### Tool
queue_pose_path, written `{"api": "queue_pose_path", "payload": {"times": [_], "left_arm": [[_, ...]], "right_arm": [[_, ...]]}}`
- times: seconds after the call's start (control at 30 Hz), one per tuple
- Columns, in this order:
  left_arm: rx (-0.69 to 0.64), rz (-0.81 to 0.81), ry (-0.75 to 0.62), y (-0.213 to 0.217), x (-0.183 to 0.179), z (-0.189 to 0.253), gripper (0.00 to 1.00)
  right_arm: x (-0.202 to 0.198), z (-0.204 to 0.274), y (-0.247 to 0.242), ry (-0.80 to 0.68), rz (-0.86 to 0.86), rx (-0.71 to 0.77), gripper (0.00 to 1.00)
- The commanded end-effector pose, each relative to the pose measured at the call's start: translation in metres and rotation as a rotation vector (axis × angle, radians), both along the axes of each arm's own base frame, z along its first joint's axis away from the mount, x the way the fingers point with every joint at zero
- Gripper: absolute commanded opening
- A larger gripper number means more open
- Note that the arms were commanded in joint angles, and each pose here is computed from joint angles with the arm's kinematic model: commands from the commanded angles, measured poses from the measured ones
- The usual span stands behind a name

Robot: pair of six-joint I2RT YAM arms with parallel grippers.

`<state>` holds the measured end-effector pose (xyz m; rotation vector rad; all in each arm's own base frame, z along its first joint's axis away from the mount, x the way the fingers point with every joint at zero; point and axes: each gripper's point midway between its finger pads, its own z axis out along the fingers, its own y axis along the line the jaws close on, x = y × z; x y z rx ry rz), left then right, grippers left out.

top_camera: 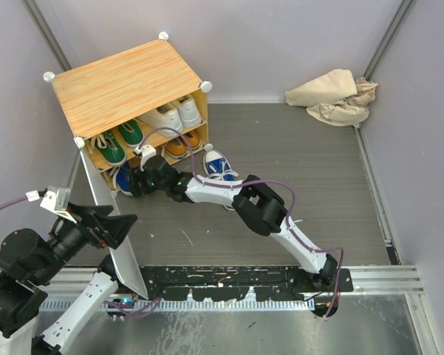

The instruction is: Place and organize the shoes in the shoe cabinet

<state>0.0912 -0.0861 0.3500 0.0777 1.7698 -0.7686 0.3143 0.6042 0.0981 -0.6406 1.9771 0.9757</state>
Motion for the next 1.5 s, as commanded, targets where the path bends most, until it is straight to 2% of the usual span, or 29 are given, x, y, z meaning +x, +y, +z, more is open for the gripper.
{"api": "queue_pose_path", "payload": {"times": [0.0,0.27,0.5,0.53,0.63,0.67,0.7,1.2,1.4,1.47], "left_arm": [[0.032,0.019,0.106,0.003,-0.003,-0.021,0.93],[0.044,0.046,0.124,0.006,0.002,-0.026,0.92],[0.054,0.052,0.129,0.008,0.001,-0.026,0.92],[0.058,0.053,0.131,0.009,0.001,-0.027,0.92],[0.060,0.057,0.126,0.011,-0.001,-0.026,0.92],[0.062,0.060,0.126,0.012,-0.002,-0.027,0.93],[0.061,0.064,0.123,0.013,-0.002,-0.027,0.93],[0.062,0.072,0.110,0.016,-0.005,-0.029,0.93],[0.072,0.088,0.112,0.019,-0.004,-0.030,0.93],[0.068,0.085,0.113,0.018,-0.004,-0.029,0.93]], "right_arm": [[-0.006,0.070,0.002,-0.087,0.039,0.132,0.65],[-0.005,0.053,0.014,-0.082,0.061,0.143,0.60],[0.009,0.049,0.022,-0.113,0.035,0.130,0.43],[0.009,0.053,0.024,-0.114,0.039,0.138,0.39],[0.010,0.044,0.028,-0.108,0.047,0.145,0.10],[0.010,0.045,0.029,-0.116,0.045,0.159,0.03],[0.010,0.050,0.030,-0.129,0.040,0.176,0.01],[0.040,0.111,0.023,-0.370,-0.100,0.276,0.01],[0.046,0.105,0.030,-0.398,-0.097,0.263,0.01],[0.045,0.100,0.037,-0.391,-0.074,0.263,0.07]]}}
